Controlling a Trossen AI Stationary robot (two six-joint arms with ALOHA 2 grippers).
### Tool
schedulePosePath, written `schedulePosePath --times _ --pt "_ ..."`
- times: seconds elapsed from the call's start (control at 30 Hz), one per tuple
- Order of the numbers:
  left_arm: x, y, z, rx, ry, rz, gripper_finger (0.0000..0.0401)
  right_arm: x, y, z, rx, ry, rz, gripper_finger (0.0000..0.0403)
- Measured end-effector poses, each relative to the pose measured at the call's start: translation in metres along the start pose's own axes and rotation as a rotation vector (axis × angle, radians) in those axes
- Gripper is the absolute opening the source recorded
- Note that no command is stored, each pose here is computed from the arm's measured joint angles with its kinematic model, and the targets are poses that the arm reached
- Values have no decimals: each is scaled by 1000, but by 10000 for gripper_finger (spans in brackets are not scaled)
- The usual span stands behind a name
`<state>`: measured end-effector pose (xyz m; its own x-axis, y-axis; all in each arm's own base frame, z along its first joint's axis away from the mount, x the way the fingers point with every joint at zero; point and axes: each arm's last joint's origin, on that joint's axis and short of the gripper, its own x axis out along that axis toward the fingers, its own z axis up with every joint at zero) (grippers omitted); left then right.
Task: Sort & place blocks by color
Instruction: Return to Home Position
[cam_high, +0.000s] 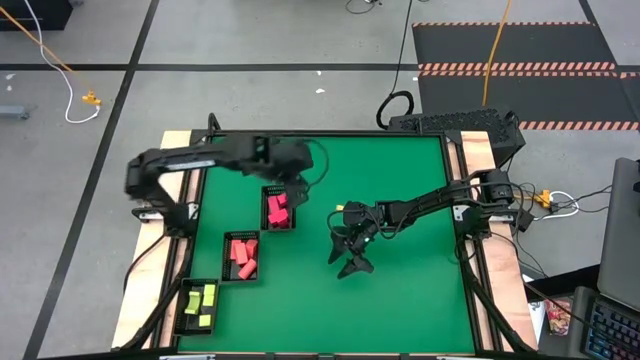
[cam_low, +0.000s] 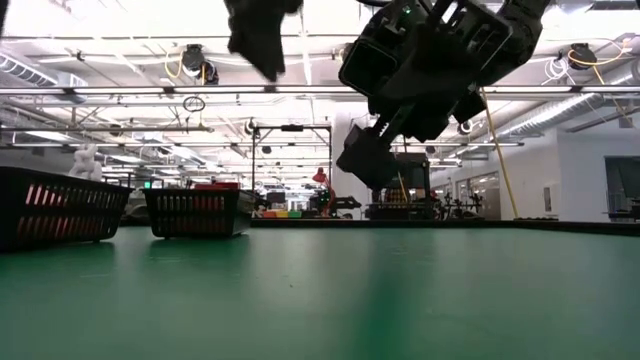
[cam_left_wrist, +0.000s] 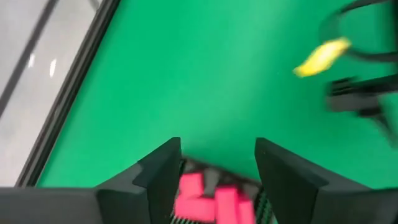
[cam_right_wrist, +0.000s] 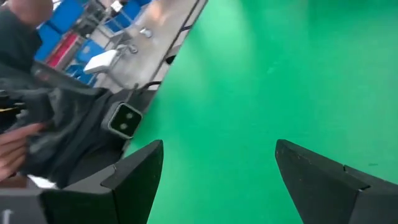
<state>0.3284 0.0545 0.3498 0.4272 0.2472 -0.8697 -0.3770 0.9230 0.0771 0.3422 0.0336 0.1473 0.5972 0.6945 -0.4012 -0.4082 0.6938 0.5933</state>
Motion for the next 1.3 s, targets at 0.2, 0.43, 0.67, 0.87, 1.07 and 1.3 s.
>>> schedulePosePath --times 0.2,0.43,0.67,0.87,1.07,1.3 --pt "-18 -20 -38 66 -200 -86 182 -1 -3 1 -21 -23 -74 302" --pt "-10 -23 -98 58 -390 -169 156 -1 -5 2 -81 -48 -166 302" --pt "10 -22 -139 34 -603 -241 128 -3 -8 6 -103 -87 -205 302" --pt "39 -25 -164 20 -825 -293 103 -6 -10 8 -96 -107 -212 302" --pt "61 -22 -190 -30 -841 -317 93 -6 -10 9 -106 -113 -210 302" --pt "63 -19 -192 -36 -837 -315 93 -6 -11 9 -128 -125 -272 302"
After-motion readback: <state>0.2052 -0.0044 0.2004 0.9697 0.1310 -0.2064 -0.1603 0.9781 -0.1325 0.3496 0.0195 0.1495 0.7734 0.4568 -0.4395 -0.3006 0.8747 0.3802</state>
